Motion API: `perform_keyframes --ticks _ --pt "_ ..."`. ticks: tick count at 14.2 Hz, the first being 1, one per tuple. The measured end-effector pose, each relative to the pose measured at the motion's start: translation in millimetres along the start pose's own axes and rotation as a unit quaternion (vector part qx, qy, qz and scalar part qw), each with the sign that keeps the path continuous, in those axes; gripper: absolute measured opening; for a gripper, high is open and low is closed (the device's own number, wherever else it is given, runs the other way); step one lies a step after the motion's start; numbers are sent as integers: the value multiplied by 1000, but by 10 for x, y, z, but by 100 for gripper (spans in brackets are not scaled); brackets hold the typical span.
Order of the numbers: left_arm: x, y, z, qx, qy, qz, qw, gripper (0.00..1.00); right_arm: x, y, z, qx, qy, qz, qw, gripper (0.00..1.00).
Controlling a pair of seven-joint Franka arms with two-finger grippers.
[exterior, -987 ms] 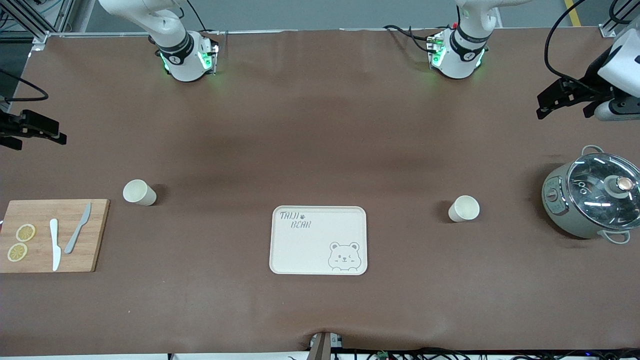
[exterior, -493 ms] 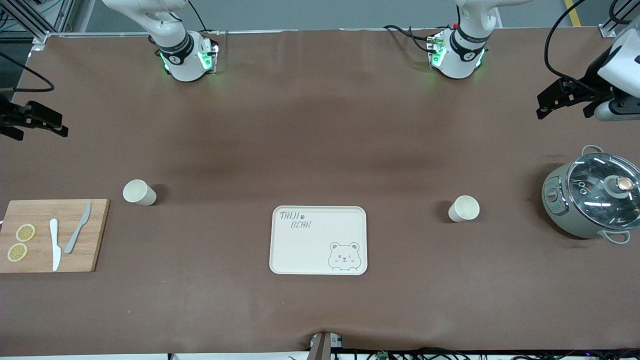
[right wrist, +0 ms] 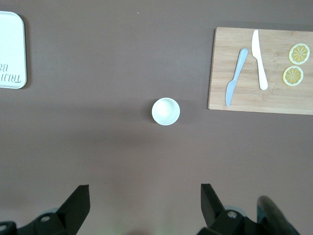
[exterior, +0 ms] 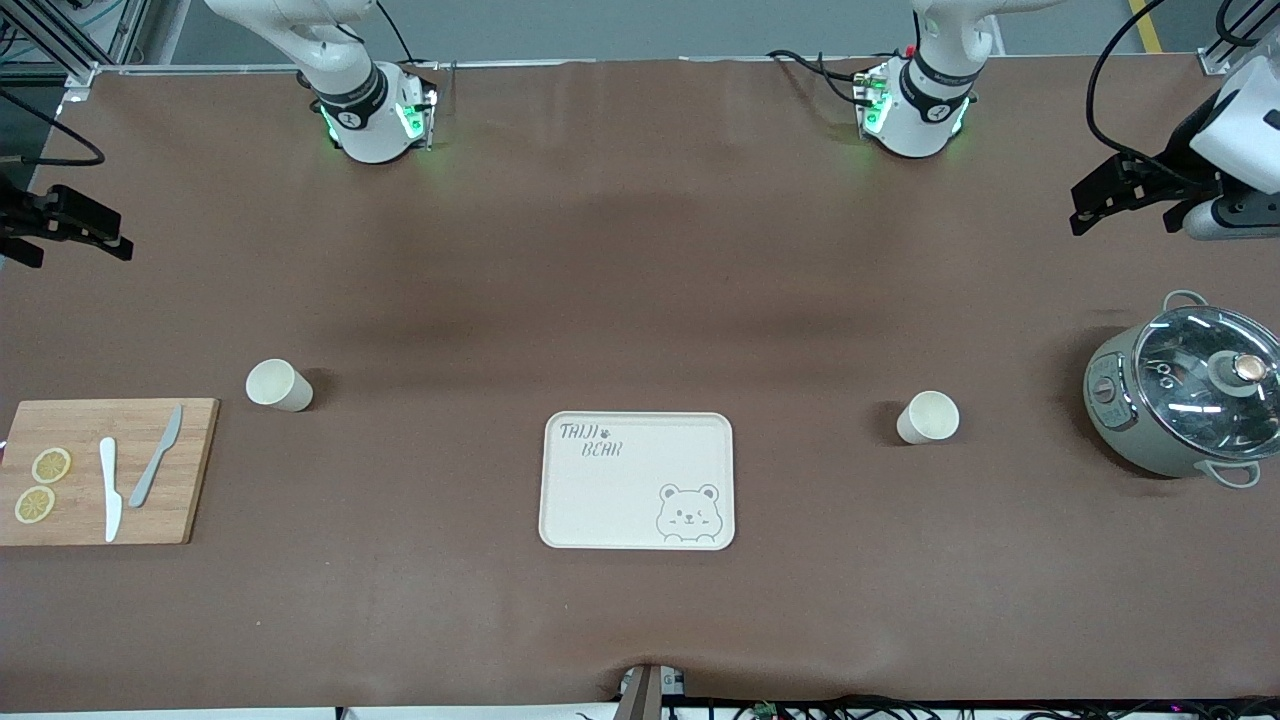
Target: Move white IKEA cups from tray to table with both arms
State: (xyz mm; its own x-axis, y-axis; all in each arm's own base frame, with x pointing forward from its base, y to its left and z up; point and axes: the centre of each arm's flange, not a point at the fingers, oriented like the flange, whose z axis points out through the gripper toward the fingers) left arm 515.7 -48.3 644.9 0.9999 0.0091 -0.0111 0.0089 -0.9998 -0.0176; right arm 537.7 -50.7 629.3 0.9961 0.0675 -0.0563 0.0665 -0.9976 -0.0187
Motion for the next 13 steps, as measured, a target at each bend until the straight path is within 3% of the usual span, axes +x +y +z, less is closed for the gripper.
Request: perform_keyframes --ticks 13 --pt "-67 -14 -194 0 11 -1 1000 100 -77 38 -235 -11 32 7 999 100"
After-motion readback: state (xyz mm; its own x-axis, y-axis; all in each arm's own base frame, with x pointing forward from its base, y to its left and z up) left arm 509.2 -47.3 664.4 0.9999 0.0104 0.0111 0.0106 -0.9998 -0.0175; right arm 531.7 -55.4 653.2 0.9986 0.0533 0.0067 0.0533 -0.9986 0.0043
